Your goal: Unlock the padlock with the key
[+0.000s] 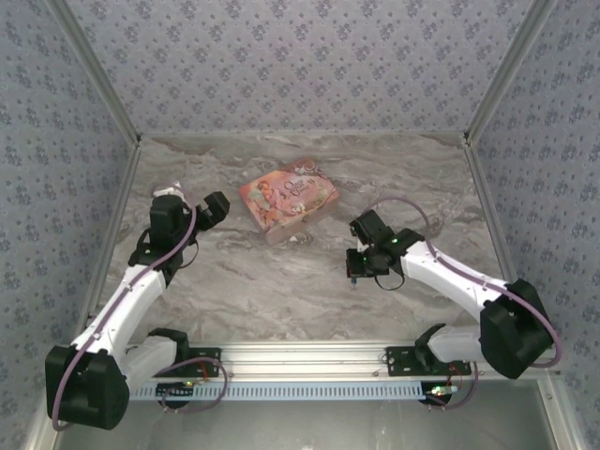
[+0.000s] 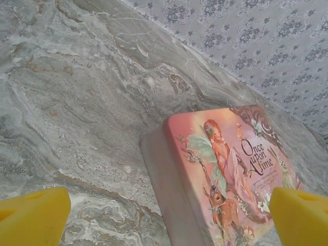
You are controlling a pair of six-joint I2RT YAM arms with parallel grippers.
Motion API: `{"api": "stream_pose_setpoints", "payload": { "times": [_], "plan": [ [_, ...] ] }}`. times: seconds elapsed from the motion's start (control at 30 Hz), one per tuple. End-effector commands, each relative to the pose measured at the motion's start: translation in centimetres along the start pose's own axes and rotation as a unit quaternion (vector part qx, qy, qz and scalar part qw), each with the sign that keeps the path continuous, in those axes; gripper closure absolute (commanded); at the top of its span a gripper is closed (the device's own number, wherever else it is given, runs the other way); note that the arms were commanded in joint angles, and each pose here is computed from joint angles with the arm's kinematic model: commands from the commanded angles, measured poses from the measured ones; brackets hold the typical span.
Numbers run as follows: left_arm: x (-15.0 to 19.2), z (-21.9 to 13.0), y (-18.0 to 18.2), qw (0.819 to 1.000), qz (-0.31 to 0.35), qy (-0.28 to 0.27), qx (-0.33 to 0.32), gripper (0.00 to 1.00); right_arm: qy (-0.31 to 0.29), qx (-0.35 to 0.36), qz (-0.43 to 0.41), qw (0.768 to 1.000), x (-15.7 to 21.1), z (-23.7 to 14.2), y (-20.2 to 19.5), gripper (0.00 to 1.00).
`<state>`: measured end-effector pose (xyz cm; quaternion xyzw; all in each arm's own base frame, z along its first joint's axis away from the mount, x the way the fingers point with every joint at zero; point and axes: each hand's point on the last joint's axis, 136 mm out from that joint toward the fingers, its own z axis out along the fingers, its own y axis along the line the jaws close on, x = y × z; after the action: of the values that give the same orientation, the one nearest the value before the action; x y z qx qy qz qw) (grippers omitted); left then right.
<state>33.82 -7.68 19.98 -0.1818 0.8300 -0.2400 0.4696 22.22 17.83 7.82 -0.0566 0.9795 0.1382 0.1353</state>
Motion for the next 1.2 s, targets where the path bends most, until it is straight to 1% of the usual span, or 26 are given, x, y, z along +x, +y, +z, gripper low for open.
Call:
{"api": "stream_pose_setpoints", "payload": {
  "times": [0.0, 0.2, 0.47, 0.83, 1.17],
  "plan": [
    [-0.9, -0.7, -0.2, 1.0, 0.011, -0.022, 0.004, 0.01, 0.017, 0.022, -0.004, 1.0, 0.2, 0.4, -0.3, 1.0],
    [-0.9, -0.8, 0.0, 1.0, 0.009, -0.022, 0.0, 0.01, 0.011, 0.001, 0.018, 1.0, 0.0, 2.2, 0.2, 1.0],
    [-0.8, -0.6, 0.1, 1.0, 0.005, -0.02, -0.001, 0.01, 0.007, 0.013, 0.029, 0.999, 0.0, 3.4, -0.5, 1.0],
    [-0.7, -0.4, 0.3, 1.0, 0.002, -0.017, -0.004, 0.01, 0.02, 0.028, 0.023, 0.999, 0.5, 4.6, -1.1, 1.0],
    [-0.7, -0.3, 0.2, 1.0, 0.001, -0.015, -0.004, 0.0, 0.028, 0.028, 0.024, 0.999, 0.6, 5.5, -1.2, 0.98]
  ]
}}
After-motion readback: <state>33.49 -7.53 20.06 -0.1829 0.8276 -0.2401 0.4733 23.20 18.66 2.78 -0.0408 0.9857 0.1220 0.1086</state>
